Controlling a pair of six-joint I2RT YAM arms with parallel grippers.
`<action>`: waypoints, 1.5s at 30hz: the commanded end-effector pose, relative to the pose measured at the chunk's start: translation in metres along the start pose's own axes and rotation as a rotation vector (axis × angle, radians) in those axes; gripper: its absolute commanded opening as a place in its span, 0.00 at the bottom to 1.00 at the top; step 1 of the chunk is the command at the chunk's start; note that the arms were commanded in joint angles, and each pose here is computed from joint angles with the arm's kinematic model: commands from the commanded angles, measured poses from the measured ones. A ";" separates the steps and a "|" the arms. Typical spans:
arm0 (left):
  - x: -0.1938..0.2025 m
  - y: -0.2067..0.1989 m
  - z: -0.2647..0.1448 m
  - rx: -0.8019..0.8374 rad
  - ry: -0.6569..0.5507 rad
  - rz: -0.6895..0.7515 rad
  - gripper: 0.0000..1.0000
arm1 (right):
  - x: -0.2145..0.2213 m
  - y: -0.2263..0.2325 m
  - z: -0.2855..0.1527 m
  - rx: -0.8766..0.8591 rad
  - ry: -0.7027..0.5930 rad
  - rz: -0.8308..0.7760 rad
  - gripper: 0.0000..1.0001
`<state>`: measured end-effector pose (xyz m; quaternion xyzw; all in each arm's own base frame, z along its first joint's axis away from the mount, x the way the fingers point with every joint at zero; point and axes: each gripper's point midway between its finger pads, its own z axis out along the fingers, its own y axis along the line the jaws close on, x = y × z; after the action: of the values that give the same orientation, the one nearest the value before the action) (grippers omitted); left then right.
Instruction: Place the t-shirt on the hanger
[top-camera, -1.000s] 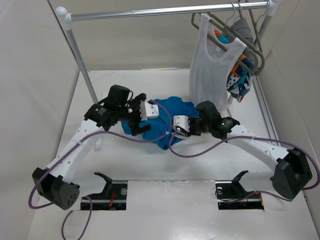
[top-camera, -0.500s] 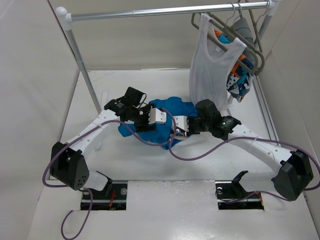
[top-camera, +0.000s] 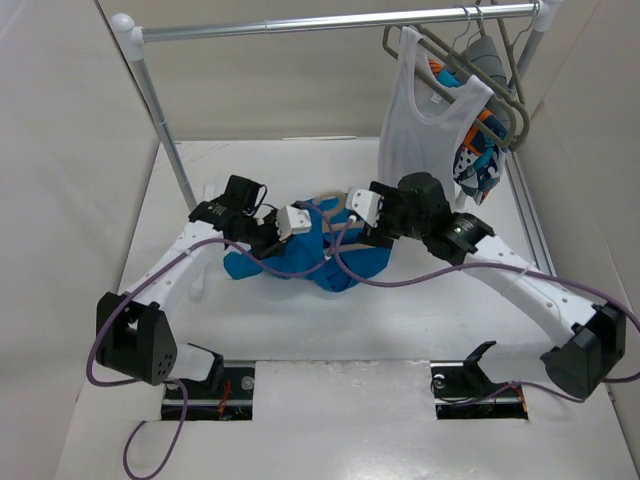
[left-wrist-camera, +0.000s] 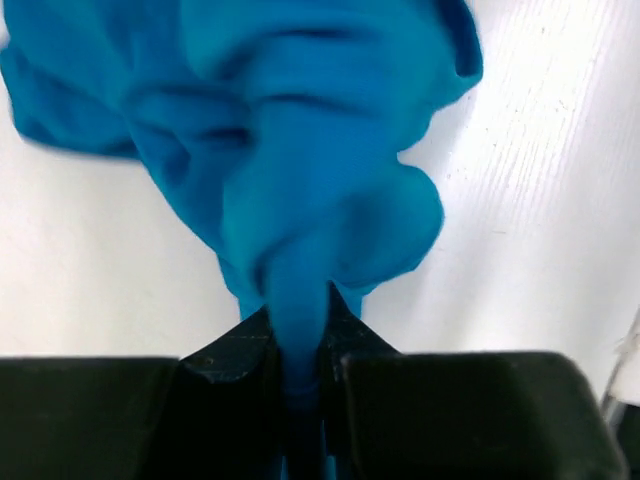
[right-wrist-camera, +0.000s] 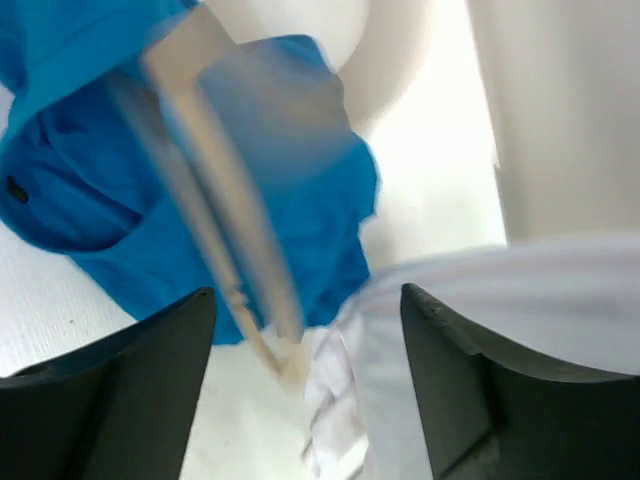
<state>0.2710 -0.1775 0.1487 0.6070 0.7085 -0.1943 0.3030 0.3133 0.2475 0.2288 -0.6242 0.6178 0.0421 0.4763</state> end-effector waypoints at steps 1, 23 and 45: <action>0.007 -0.014 -0.007 -0.014 -0.043 -0.159 0.00 | -0.016 -0.034 -0.040 0.203 -0.041 0.137 0.80; -0.021 -0.016 -0.030 -0.078 -0.331 -0.438 0.00 | -0.013 0.046 0.053 0.038 -0.164 0.265 0.51; -0.020 -0.024 -0.031 -0.093 -0.362 -0.455 0.00 | 0.067 0.113 0.136 0.066 0.084 0.602 0.56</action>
<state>0.2444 -0.1692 0.1633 0.3664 0.7952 -0.3112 0.3695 0.3035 0.3056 0.0463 -0.4227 0.7878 0.1377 0.4263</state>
